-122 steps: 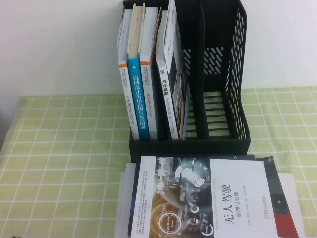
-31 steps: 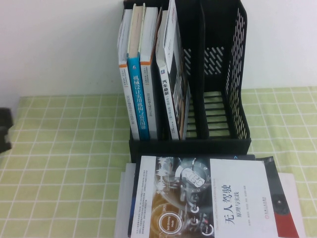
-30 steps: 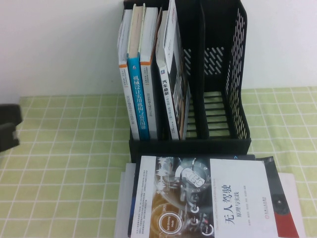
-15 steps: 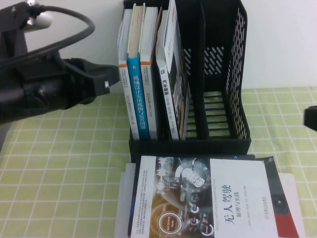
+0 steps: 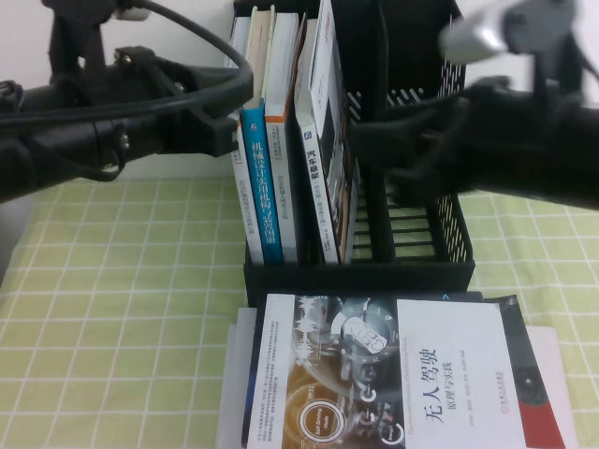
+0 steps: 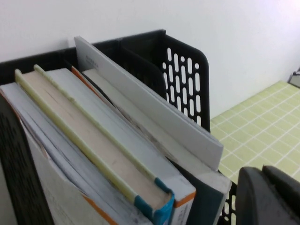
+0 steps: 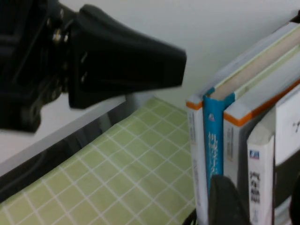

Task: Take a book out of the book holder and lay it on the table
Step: Hold the bookshelf, then pick up the right side book from the book shelf

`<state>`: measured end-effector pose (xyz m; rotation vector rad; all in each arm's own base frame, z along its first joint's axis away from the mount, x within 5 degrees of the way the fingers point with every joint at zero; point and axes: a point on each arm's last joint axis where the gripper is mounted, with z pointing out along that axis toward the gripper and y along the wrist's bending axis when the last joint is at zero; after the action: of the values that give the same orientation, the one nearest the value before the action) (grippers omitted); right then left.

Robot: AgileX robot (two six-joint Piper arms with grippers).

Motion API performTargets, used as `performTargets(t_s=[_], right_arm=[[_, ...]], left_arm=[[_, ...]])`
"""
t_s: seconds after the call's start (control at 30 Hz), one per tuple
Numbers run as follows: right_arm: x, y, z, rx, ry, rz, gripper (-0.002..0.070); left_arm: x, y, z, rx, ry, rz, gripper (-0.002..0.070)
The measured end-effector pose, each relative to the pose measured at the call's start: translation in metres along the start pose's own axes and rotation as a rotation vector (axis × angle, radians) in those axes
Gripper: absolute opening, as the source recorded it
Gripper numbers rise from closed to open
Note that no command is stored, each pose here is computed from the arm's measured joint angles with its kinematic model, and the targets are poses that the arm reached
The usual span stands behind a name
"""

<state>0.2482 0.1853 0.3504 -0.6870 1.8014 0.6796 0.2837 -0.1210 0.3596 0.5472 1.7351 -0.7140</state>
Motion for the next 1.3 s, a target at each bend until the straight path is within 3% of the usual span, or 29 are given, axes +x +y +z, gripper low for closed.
performTargets(t_s=[0.23,0.5,1.03,1.3], right_arm=[[-0.012,-0.017,0.060,0.103,-0.027,0.022,0.0360],[-0.010,-0.029,0.090,0.144,-0.022,0.021,0.0375],[-0.006,-0.038,0.096,0.249,-0.029,-0.064,0.0376],[0.009,-0.050,0.109,0.306,0.002,-0.031,0.0376]], left_arm=[[0.023,0.015,0.024,0.012,0.088,0.016,-0.0001],[0.044,0.027,0.042,0.010,0.153,-0.023,-0.0001],[0.039,0.027,0.044,0.023,0.091,-0.061,-0.0001],[0.019,0.014,0.046,0.126,0.028,-0.046,-0.0001]])
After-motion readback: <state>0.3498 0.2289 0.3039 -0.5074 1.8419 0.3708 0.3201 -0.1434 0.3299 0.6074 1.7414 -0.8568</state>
